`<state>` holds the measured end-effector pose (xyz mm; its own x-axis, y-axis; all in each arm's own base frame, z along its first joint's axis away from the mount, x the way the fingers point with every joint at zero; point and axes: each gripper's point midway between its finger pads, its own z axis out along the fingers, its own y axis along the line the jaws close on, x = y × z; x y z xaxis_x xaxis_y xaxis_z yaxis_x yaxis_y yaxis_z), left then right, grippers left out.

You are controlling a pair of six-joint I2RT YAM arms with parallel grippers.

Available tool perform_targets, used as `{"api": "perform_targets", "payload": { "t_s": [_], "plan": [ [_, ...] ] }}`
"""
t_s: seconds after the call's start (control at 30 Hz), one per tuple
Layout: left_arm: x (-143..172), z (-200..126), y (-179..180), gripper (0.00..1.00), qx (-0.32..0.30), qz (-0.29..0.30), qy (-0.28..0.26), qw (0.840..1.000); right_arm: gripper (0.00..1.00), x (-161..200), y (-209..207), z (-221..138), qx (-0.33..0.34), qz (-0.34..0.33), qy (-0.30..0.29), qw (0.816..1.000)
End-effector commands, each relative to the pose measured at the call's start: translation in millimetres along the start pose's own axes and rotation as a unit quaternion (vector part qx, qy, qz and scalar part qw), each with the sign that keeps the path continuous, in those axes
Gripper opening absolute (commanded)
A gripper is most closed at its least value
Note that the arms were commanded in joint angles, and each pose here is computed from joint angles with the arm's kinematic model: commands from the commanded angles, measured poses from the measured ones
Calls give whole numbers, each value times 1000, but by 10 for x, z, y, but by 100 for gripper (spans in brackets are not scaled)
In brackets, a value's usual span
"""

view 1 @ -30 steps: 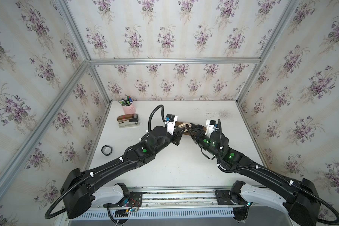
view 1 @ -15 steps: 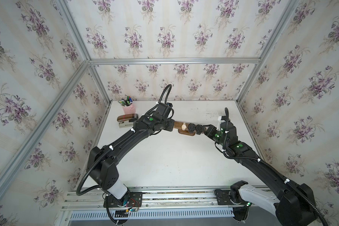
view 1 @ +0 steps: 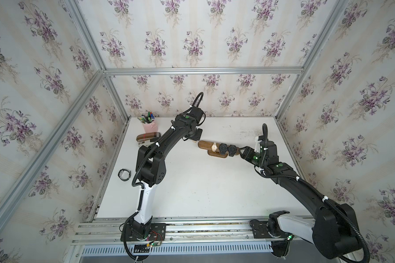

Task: Place watch on stand
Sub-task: Place the watch on the stand.

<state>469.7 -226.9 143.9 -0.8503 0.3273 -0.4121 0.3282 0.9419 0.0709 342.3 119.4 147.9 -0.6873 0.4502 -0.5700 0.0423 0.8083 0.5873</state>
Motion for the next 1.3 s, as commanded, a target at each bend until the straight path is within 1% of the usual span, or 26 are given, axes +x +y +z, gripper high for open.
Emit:
{"api": "perform_targets", "payload": {
  "t_s": [0.0, 0.1, 0.2, 0.37, 0.53, 1.0, 1.27],
  "plan": [
    [65, 103, -1, 23, 0, 15, 29, 999, 61, -68, 38, 37, -17, -12, -11, 1000],
    [68, 201, -59, 23, 9, 16, 42, 999, 62, -89, -50, 91, -12, -7, -7, 1000],
    [63, 229, -125, 23, 23, 12, 41, 999, 62, -119, -132, 141, -19, 13, 1, 1000],
    [73, 315, -215, 24, 29, 19, 46, 998, 62, -136, -119, 205, -28, 14, 3, 1000],
    [90, 367, -308, 24, 36, 28, 57, 997, 62, -112, -174, 265, -18, 11, 8, 1000],
    [167, 261, -431, 28, 47, 31, 77, 995, 63, -95, -213, 444, -23, 6, 15, 1000],
    [188, 307, -567, 32, 60, 34, 84, 994, 63, -134, -164, 540, -40, 3, 13, 999]
  ]
}}
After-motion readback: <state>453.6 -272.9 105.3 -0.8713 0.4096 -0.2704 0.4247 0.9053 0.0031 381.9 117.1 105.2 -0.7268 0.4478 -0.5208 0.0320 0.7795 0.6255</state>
